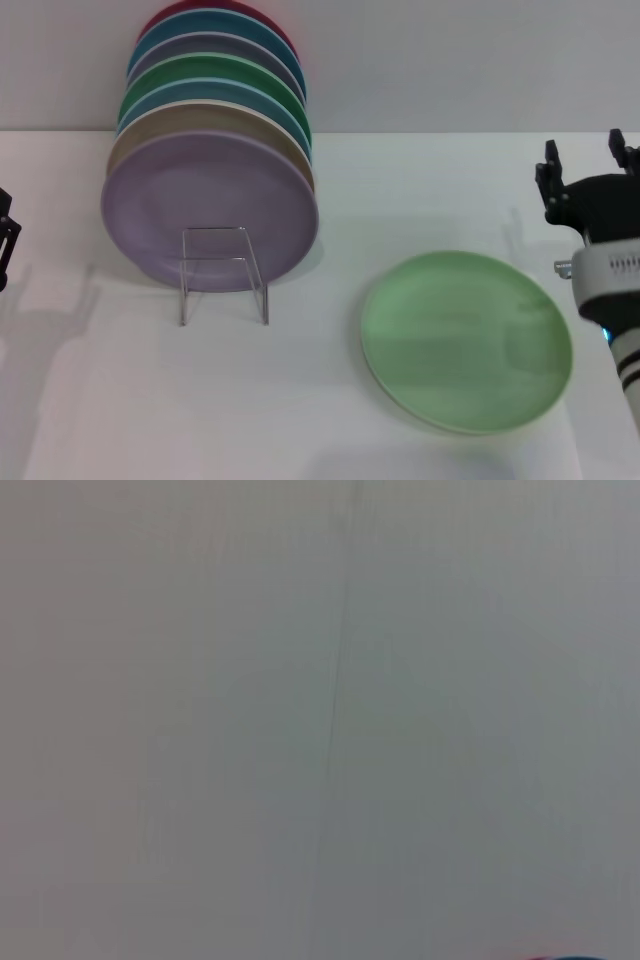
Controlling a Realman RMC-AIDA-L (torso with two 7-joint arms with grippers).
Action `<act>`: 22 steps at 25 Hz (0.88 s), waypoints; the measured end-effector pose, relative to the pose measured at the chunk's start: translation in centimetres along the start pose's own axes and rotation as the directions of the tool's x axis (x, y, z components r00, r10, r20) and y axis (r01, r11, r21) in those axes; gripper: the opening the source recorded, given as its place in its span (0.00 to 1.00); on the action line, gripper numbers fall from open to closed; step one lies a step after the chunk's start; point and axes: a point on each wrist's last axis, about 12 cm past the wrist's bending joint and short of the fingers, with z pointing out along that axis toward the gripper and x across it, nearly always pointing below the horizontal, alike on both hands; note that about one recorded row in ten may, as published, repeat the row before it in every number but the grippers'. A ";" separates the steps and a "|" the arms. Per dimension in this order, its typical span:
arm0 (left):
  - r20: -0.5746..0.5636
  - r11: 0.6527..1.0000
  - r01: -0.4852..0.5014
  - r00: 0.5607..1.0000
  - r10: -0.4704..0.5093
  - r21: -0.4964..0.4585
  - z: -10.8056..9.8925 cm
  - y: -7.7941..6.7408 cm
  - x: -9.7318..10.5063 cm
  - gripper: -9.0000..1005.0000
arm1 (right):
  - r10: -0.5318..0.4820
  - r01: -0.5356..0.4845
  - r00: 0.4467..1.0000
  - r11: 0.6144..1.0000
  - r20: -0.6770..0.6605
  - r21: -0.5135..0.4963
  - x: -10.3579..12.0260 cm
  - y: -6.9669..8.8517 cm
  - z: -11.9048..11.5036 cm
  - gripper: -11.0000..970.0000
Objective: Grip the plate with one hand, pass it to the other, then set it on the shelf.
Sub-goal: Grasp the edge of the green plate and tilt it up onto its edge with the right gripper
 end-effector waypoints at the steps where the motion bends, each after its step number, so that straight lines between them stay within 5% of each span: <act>1: 0.000 1.000 0.000 1.000 0.000 -0.001 0.0 0.0 0.0 0.77 | 0.016 -0.016 1.000 1.000 -0.019 -0.007 -0.2 0.1 0.2 0.67; 15: -0.006 1.000 -0.001 1.000 0.001 -0.009 -0.2 0.1 0.0 0.77 | 0.120 -0.175 0.952 0.968 -0.281 -0.182 -2.4 -1.3 2.6 0.67; 22: -0.006 1.000 -0.003 1.000 0.003 -0.011 -0.1 0.2 0.0 0.77 | 0.202 -0.345 0.879 0.895 -0.432 -0.283 -3.0 -5.5 3.5 0.67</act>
